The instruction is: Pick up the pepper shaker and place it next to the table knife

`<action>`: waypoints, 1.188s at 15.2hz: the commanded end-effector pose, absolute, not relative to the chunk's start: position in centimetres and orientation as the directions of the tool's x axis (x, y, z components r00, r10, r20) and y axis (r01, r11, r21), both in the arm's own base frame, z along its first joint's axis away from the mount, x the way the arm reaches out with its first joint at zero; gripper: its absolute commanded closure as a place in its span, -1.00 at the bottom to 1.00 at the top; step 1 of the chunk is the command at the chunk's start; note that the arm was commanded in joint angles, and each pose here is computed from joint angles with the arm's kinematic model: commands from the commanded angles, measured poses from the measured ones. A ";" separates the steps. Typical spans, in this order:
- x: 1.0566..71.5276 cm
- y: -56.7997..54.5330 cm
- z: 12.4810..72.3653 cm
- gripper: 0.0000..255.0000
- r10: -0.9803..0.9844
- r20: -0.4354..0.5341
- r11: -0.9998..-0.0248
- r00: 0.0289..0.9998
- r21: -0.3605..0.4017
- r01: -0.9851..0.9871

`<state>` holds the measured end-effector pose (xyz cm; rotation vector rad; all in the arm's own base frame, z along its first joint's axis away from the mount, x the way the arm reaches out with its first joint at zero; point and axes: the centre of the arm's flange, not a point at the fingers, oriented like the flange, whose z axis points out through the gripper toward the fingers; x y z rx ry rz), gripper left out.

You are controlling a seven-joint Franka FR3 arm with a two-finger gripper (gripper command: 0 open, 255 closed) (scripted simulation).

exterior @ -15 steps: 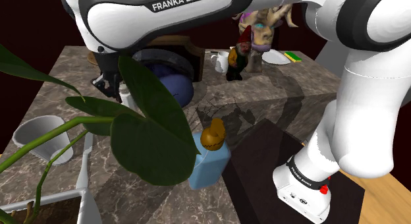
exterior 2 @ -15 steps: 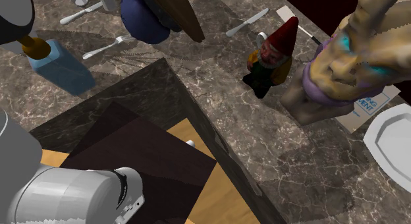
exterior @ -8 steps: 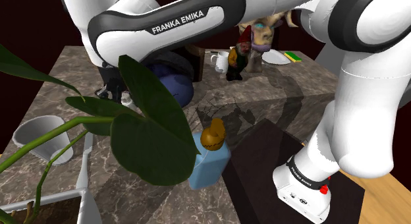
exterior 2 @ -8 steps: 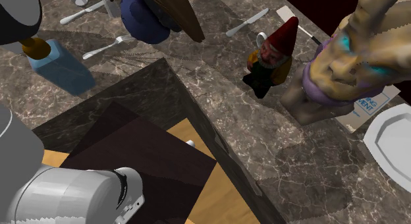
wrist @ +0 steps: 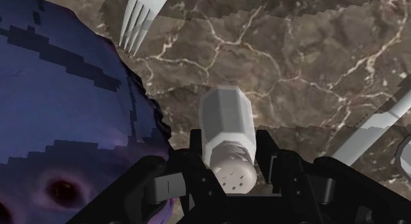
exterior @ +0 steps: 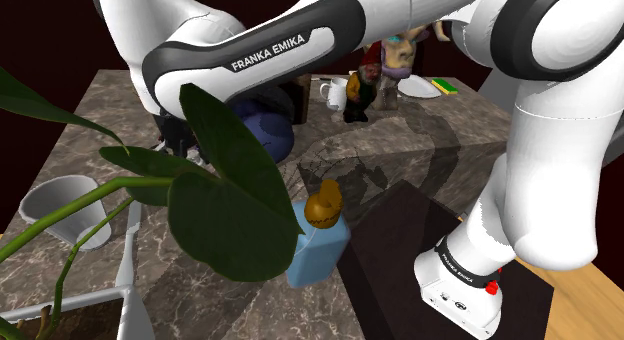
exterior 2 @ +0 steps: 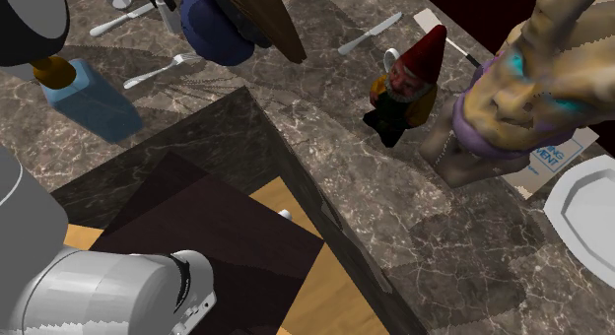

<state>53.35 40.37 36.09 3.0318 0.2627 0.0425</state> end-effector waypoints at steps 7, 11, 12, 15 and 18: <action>53.4 40.4 36.1 -1.00 0.173 0.020 -0.980 0.985 0.100 0.170; 53.2 40.7 40.0 -1.00 0.173 0.020 -0.980 0.985 0.100 0.170; 53.2 40.8 41.1 -1.00 0.173 0.020 -0.980 0.985 0.100 0.170; 53.2 40.8 41.1 -1.00 0.173 0.020 -0.980 0.985 0.100 0.170; 53.2 40.8 41.1 -1.00 0.173 0.020 -0.980 0.985 0.100 0.170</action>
